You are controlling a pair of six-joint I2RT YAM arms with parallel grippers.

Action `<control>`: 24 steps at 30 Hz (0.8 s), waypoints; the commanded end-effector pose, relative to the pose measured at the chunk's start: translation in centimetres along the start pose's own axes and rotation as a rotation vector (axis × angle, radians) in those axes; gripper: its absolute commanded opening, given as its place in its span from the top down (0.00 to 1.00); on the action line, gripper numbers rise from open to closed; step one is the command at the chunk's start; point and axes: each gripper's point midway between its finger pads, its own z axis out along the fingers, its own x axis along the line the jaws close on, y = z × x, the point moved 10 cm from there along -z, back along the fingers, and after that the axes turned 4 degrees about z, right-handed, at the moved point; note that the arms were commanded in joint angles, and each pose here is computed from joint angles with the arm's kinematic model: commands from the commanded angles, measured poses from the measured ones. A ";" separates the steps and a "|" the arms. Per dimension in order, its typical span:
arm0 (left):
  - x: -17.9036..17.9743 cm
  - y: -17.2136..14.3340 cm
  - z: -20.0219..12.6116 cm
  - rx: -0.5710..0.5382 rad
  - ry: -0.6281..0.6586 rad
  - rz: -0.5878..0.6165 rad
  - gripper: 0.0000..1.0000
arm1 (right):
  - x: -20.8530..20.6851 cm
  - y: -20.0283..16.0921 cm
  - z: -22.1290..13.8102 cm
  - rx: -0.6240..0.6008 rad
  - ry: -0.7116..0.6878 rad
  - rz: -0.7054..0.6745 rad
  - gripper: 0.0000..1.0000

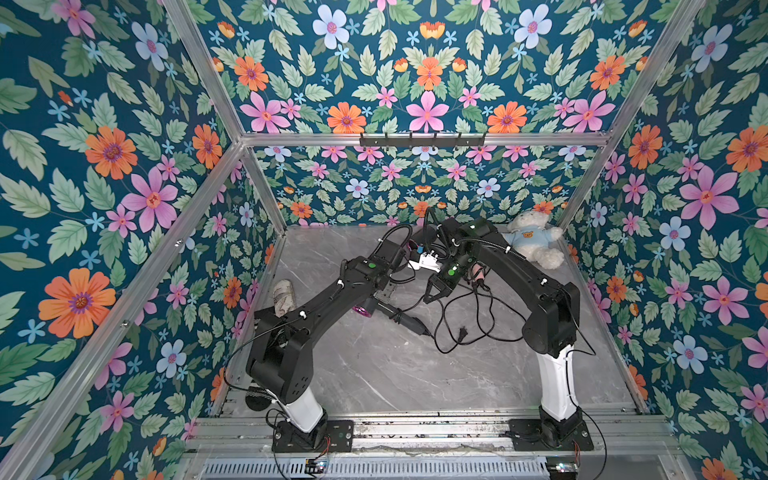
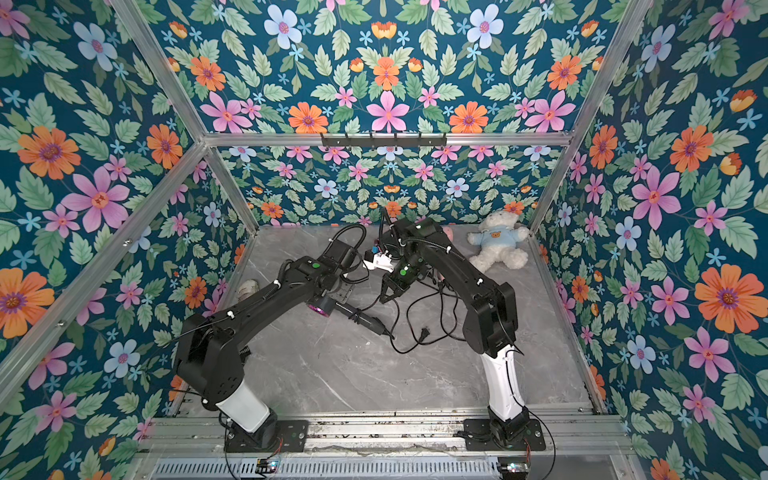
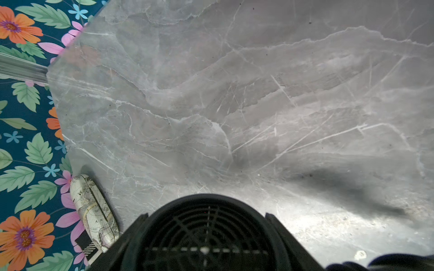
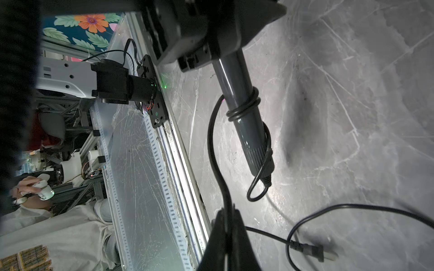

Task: Wrap the cord around the hair dryer
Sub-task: Wrap the power cord around the hair dryer.

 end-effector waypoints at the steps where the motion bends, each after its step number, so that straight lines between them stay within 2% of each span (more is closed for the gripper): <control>1: 0.4 -0.5 0.0 0.048 0.040 0.050 1.00 | 0.2 -1.4 -0.2 0.088 -0.109 0.028 1.00; 5: -0.6 -1.5 -0.2 0.054 -0.101 0.127 1.00 | -1.7 -1.7 -0.4 0.140 -0.294 0.037 1.00; 7: -1.1 -2.1 -0.5 0.043 -0.183 0.174 1.00 | -2.4 -1.3 -1.1 0.099 -0.311 0.037 1.00; 11: -2.7 -3.7 -0.7 0.051 -0.300 0.328 1.00 | -3.1 0.2 -2.6 -0.038 -0.250 -0.011 1.00; 13: -3.4 -4.7 -0.9 0.074 -0.339 0.382 1.00 | -2.9 1.0 -3.2 -0.061 -0.206 -0.037 1.00; 16: -4.0 -4.7 -1.8 0.027 -0.427 0.401 1.00 | -3.2 2.0 -3.1 -0.057 -0.170 -0.061 1.00; 20: -4.3 -4.5 -3.9 -0.158 -0.569 0.412 1.00 | -4.2 1.8 -1.4 -0.007 -0.105 -0.138 1.00; 24: -3.9 -5.3 -3.8 -0.136 -0.586 0.434 1.00 | -4.6 0.8 -0.6 0.028 -0.096 -0.223 1.00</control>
